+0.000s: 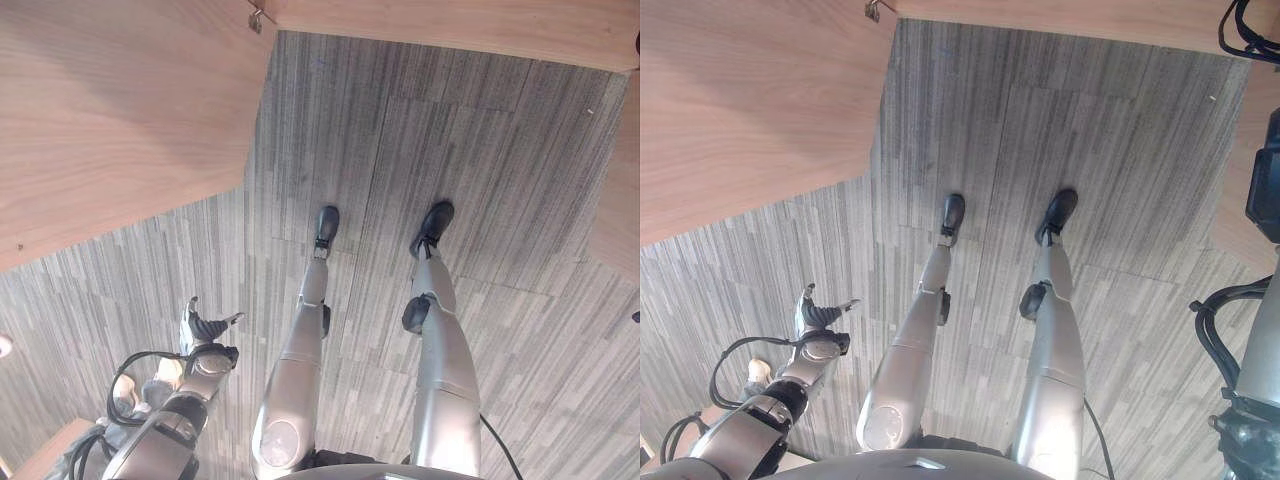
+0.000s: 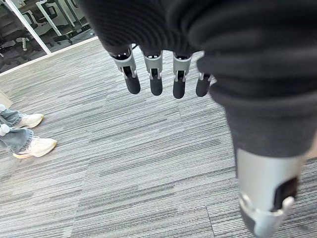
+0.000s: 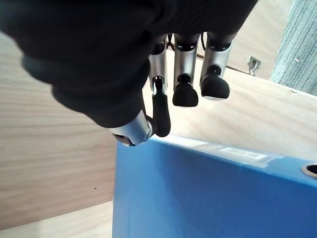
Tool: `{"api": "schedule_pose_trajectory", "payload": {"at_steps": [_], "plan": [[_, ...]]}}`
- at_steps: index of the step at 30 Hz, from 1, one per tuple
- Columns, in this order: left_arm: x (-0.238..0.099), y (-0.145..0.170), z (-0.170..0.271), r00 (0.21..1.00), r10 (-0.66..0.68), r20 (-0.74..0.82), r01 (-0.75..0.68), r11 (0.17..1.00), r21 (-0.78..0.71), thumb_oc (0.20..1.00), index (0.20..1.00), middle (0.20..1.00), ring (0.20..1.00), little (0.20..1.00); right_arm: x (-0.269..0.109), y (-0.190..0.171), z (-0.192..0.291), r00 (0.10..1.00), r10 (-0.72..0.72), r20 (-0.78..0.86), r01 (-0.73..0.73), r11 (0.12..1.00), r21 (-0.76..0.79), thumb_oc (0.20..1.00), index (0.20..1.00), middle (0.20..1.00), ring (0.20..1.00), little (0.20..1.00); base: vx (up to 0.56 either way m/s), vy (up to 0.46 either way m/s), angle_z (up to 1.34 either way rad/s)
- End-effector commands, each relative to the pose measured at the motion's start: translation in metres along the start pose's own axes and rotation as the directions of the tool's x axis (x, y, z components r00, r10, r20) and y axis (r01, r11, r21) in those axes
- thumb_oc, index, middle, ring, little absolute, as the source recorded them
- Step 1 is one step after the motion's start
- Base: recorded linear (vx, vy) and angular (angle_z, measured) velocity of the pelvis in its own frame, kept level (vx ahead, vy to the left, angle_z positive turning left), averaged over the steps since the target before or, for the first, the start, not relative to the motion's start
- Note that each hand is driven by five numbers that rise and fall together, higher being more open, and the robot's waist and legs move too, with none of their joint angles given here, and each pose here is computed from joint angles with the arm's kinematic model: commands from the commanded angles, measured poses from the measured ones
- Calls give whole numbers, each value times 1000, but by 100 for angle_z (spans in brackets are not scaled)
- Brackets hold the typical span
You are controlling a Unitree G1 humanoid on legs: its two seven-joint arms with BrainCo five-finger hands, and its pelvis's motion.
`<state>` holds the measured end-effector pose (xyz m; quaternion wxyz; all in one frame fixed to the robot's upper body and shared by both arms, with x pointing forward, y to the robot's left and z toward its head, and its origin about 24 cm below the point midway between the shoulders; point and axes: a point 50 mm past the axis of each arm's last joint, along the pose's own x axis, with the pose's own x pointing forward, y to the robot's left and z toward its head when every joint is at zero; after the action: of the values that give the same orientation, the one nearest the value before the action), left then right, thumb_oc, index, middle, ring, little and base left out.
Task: Put the empty folder in the office cabinet
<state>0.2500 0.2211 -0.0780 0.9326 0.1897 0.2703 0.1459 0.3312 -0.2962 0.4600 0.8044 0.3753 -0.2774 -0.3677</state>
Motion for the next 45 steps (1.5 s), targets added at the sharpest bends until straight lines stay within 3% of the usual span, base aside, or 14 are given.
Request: {"api": "schedule_pose_trajectory", "payload": {"at_steps": [1,14,29,39,41,45], "plan": [[5,39,-11,992,121,-32,-120,992,30,1000,1000,1000,1000,1000,-6,9,2,996,35,81,-27,995,-97,200,200,200,200,200,0,0,0],[12,37,-1,993,119,-22,-117,992,49,1000,1000,1000,1000,1000,-75,80,-55,901,434,-25,-431,884,-179,200,200,200,200,200,0,0,0],[18,42,8,987,157,-44,-155,987,32,1000,1000,1000,1000,1000,-144,115,-92,760,645,-78,-650,750,-124,200,200,200,200,200,-1,0,0],[17,37,9,987,155,-42,-155,988,17,1000,1000,1000,1000,1000,-117,102,-75,868,497,-15,-495,863,-98,200,200,200,200,200,0,1,0],[15,37,3,987,156,-46,-155,988,22,1000,1000,1000,1000,1000,-94,89,-60,917,399,14,-396,913,-102,200,200,200,200,200,8,31,-1],[14,39,3,987,157,-35,-156,987,24,1000,1000,1000,1000,1000,-84,84,-53,922,387,8,-384,917,-112,200,200,200,200,200,0,0,0]]}}
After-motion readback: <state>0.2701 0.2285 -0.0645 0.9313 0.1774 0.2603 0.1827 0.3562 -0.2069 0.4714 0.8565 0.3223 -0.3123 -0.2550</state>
